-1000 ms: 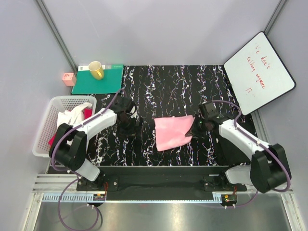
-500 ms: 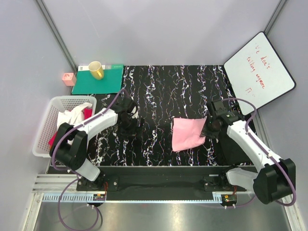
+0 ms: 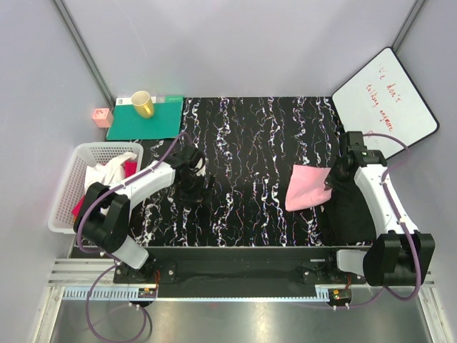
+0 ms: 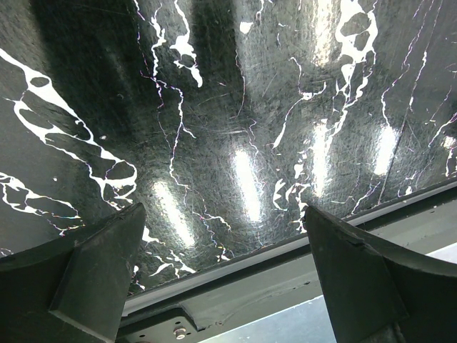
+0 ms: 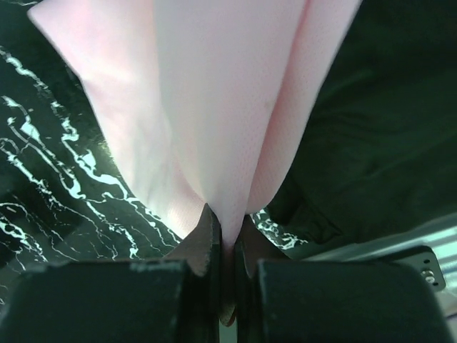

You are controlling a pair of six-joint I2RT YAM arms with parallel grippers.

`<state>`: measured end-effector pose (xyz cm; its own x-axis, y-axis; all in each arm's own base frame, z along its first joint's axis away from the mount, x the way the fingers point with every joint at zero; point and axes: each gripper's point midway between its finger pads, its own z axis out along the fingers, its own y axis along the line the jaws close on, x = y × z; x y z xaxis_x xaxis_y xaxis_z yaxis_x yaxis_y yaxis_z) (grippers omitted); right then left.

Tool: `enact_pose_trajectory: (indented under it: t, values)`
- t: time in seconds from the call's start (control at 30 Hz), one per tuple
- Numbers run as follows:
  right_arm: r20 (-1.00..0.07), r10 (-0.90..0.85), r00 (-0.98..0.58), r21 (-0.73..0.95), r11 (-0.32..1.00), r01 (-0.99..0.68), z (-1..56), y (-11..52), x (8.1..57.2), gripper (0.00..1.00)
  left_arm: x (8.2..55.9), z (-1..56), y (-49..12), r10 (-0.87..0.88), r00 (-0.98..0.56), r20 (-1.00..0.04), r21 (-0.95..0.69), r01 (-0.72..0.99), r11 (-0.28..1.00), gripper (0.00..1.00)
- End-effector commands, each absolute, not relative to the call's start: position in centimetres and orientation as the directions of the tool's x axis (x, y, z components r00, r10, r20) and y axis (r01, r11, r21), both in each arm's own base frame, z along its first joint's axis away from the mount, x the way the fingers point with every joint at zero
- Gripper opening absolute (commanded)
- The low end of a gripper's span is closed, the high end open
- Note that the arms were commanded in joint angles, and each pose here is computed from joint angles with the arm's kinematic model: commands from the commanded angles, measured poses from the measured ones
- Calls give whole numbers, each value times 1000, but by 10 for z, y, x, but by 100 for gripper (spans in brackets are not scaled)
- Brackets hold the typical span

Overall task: Fold and stack the t-shirts
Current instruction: Put the neatly folded tshirt into the corner of the board with the right arm

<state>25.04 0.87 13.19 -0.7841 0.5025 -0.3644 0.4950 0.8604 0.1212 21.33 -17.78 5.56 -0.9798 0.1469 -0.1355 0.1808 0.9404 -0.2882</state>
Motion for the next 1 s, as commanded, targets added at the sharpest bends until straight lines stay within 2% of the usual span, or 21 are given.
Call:
enact_pose_trajectory:
  t: [0.0, 0.37, 0.57, 0.77, 0.97]
  values:
    - [-329, 542, -774, 90, 833, 545, 132, -11, 237, 0, 228, 69, -190, 145, -969, -201, -317, 204, 926, 99]
    - [-302, 640, -706, 120, 761, 638, 147, -31, 218, 0, 229, 68, -194, 159, -968, -195, -323, 216, 921, 99]
    - [-260, 686, -680, 37, 711, 703, 152, -57, 205, 0, 232, 68, -197, 162, -967, -196, -333, 221, 917, 99]
    - [-223, 798, -559, -11, 572, 820, 149, -93, 191, 0, 236, 69, -203, 167, -965, -201, -353, 230, 907, 99]
    - [-189, 825, -533, -100, 524, 846, 135, -116, 184, 0, 239, 70, -207, 179, -962, -206, -362, 245, 899, 99]
